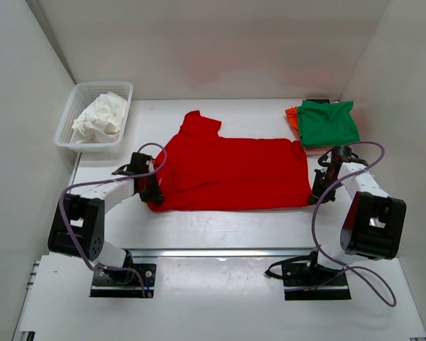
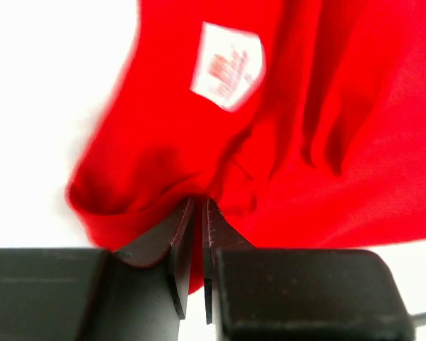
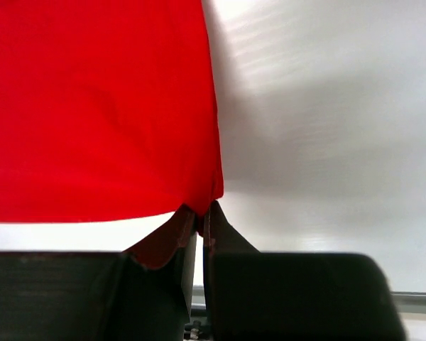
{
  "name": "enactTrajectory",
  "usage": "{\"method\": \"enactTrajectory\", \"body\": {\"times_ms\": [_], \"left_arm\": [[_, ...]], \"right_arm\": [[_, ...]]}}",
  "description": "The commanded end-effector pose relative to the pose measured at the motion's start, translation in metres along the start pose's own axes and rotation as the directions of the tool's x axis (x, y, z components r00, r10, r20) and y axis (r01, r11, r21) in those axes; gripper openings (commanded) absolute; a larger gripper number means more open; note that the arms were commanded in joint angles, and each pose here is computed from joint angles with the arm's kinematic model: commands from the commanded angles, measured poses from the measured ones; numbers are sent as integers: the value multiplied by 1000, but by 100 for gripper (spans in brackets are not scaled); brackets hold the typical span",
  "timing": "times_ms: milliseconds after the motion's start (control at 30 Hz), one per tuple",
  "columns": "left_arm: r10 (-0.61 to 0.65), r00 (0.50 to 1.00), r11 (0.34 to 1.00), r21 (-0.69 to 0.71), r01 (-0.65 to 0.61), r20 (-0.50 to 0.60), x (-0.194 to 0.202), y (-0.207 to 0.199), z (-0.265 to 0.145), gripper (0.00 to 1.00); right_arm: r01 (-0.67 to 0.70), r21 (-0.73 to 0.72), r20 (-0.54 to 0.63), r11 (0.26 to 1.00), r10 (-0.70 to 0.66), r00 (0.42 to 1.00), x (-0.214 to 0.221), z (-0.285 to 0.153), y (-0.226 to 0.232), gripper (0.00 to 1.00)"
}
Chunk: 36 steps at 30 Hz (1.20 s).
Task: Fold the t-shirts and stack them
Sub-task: Fold the flattened tshirt in 1/3 of the way
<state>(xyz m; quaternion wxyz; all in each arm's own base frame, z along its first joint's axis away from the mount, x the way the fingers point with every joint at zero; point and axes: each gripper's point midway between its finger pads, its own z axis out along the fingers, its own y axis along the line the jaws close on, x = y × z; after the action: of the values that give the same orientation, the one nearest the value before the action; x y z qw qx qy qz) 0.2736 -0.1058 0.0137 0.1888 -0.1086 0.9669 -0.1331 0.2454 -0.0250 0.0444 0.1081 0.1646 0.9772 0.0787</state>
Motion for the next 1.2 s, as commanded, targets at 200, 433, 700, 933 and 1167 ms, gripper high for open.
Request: {"method": "enactTrajectory", "body": {"times_ms": [200, 433, 700, 933, 1167], "left_arm": [[77, 985, 981, -162, -103, -157, 54, 44, -45, 21], [54, 998, 998, -25, -55, -35, 34, 19, -83, 20], [80, 996, 996, 46, -81, 32, -28, -23, -58, 22], [127, 990, 986, -99, -132, -55, -24, -9, 4, 18], [115, 954, 966, -192, -172, -279, 42, 30, -1, 11]], "right_arm": [[28, 44, -43, 999, -26, 999, 27, -3, -2, 0], [61, 56, 9, 997, -62, 998, 27, -23, 4, 11], [98, 26, 170, 995, -101, 980, -14, -41, 40, 47], [127, -47, 230, 991, -113, 967, -33, -11, 78, 54], [142, -98, 92, 985, -133, 987, 2, 30, 101, 57]]}}
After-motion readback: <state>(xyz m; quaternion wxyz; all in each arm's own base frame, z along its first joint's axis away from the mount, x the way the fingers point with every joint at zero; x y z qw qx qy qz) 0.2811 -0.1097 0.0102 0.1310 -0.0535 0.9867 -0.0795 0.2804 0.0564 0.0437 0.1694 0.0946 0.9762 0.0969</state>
